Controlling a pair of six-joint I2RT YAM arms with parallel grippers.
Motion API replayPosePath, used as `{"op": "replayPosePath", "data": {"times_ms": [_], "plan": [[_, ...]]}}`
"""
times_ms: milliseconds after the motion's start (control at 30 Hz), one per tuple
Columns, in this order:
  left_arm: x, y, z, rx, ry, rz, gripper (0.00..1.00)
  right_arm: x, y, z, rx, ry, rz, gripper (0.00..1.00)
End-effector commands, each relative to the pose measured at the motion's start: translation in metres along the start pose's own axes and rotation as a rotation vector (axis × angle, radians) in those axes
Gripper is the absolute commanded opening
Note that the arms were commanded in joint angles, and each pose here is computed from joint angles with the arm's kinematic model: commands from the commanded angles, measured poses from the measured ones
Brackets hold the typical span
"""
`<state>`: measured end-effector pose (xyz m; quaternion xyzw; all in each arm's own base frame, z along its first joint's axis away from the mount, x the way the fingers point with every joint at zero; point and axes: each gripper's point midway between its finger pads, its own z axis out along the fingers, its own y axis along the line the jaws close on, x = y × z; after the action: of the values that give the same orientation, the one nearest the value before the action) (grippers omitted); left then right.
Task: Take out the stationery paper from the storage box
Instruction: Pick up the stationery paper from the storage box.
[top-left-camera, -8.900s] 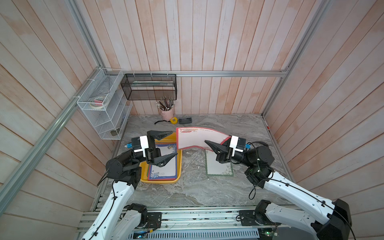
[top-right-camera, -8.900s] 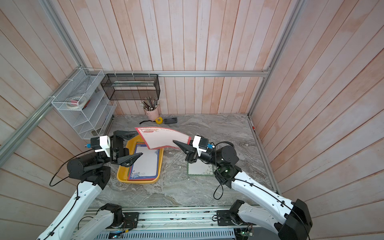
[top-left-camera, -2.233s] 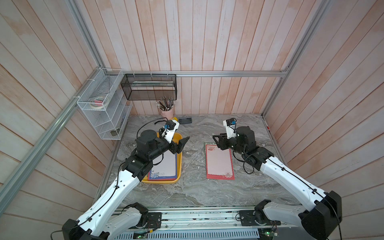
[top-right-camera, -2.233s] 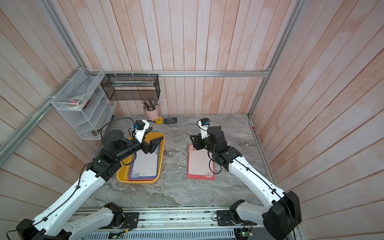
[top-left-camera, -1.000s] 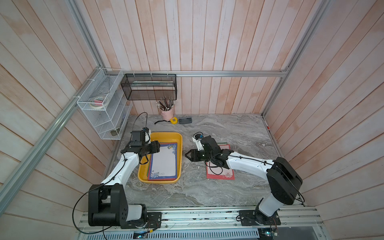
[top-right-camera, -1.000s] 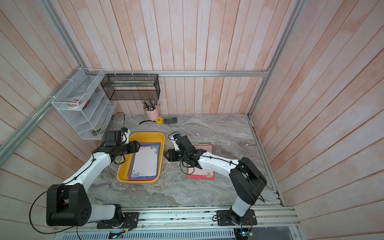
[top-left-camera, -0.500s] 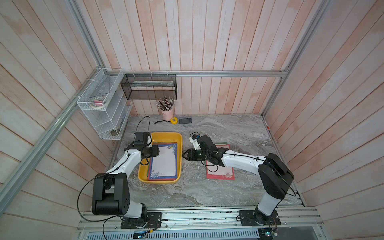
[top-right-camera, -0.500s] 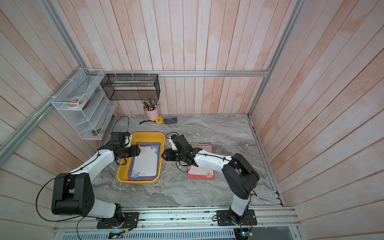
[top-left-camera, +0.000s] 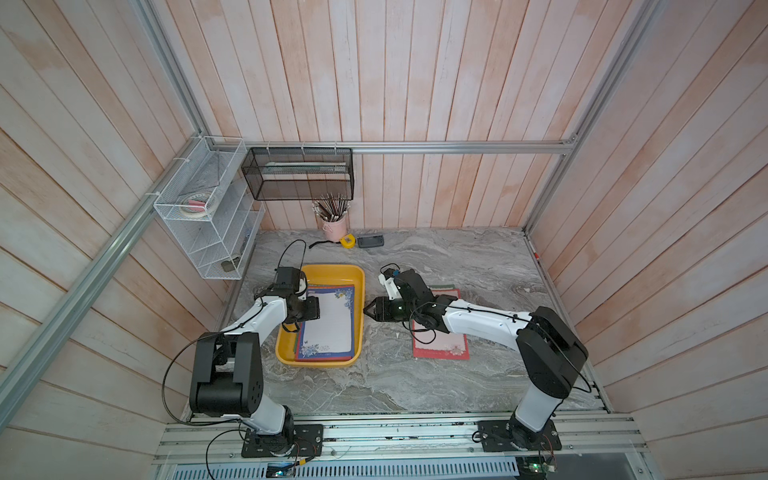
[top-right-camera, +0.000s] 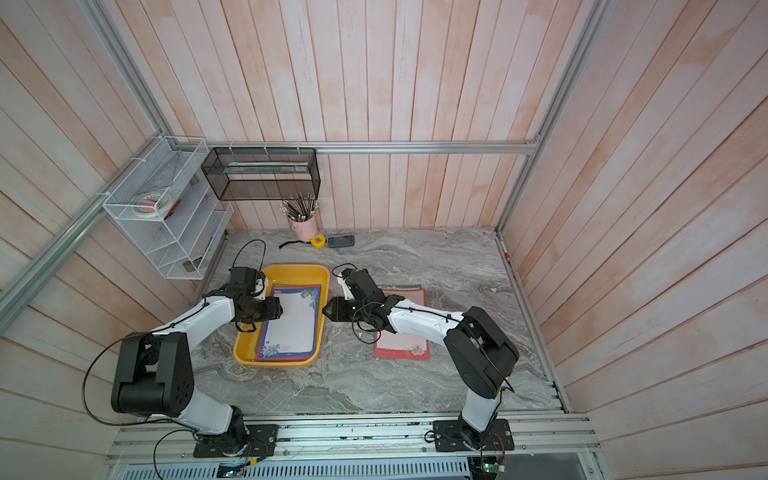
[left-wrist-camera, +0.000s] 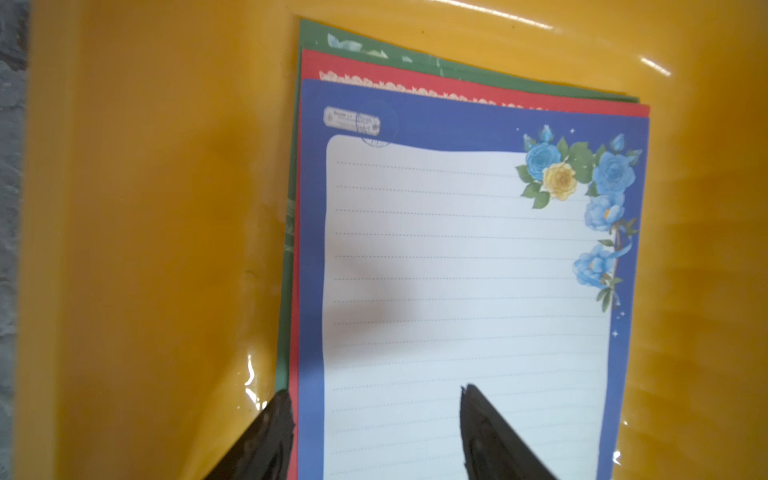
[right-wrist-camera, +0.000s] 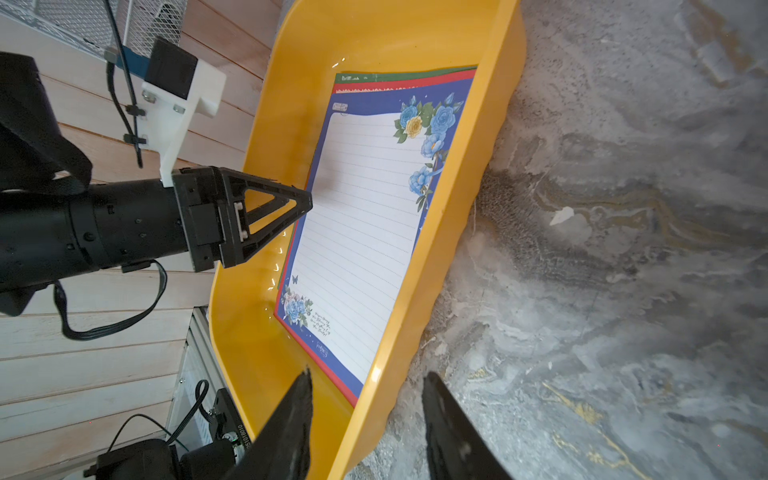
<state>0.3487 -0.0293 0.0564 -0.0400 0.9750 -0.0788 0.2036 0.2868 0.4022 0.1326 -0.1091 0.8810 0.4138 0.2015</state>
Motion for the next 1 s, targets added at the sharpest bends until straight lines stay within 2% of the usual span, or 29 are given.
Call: {"op": "replayPosePath", "data": {"times_ms": [0,967], "plan": [[0.0,0.001,0.001,-0.013,0.011,0.016,0.66,-0.003,0.006,0.003,-0.017,-0.004,-0.006,0.46],[0.011,0.004,0.017,-0.024,0.072,0.013,0.66,-0.003,0.009,0.0,-0.025,-0.004,-0.004,0.46]]}}
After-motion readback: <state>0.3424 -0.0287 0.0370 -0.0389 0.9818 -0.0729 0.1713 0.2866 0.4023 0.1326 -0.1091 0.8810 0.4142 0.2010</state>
